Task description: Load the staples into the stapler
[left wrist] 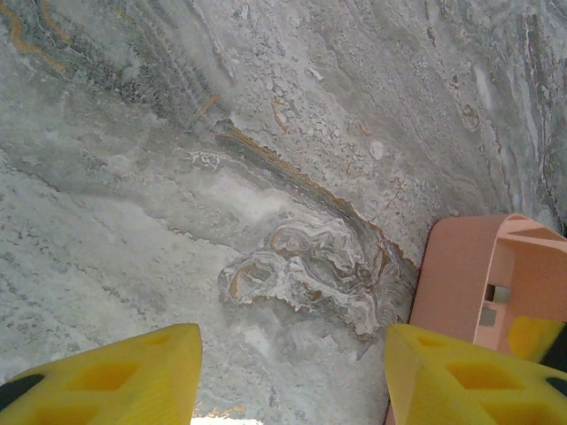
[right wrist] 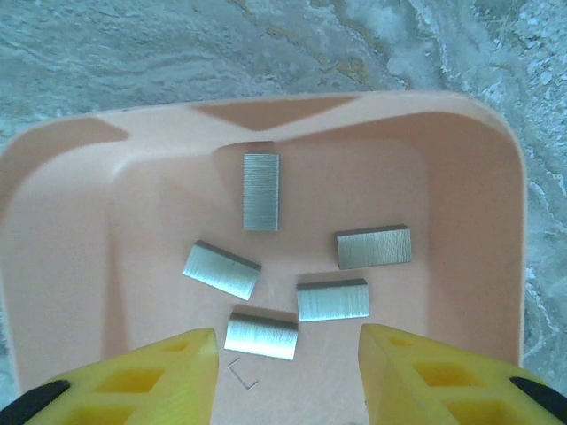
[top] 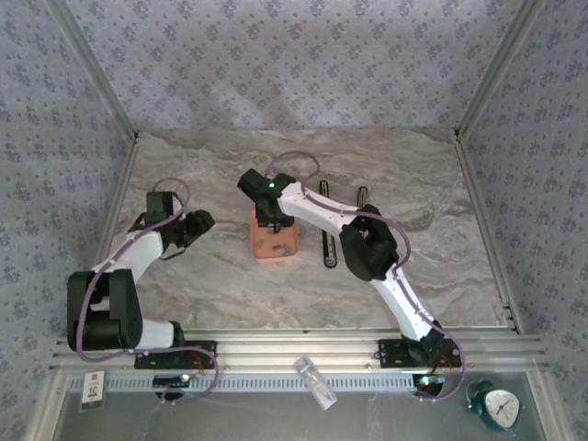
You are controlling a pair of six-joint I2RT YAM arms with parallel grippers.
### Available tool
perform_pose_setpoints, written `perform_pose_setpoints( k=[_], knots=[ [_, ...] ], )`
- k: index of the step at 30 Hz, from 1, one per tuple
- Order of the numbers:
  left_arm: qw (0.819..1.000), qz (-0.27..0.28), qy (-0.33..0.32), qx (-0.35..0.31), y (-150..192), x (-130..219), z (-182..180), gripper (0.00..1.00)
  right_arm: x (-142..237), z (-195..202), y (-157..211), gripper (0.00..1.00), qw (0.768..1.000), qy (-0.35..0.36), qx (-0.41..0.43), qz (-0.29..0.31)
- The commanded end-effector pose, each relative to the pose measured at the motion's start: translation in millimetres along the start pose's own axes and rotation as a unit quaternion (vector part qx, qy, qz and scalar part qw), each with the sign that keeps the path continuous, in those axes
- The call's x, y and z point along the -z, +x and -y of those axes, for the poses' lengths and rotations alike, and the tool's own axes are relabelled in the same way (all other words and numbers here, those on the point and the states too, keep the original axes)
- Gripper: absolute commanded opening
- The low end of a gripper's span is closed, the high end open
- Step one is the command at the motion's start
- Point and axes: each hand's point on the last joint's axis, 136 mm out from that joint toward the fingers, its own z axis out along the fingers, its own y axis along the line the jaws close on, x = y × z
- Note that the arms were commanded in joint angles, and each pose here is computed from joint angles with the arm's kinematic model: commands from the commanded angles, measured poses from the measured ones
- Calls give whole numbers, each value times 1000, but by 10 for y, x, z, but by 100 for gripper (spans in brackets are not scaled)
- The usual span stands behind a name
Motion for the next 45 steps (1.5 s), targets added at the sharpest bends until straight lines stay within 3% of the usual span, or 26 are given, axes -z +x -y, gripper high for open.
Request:
perform_pose_setpoints(
  k=[1, 26, 45],
  knots=[
    [1000, 0, 14, -4, -40, -13, 43, 57, 125, -16, 12, 47, 1000, 5, -4, 5],
    [1000, -3, 16, -6, -55, -37, 59, 57, -343, -66, 321, 47, 998, -1, -31, -50],
    [1000, -4, 15, -8, -60, -33, 60, 56, -459, 26, 196, 42, 999, 14, -35, -22]
  ],
)
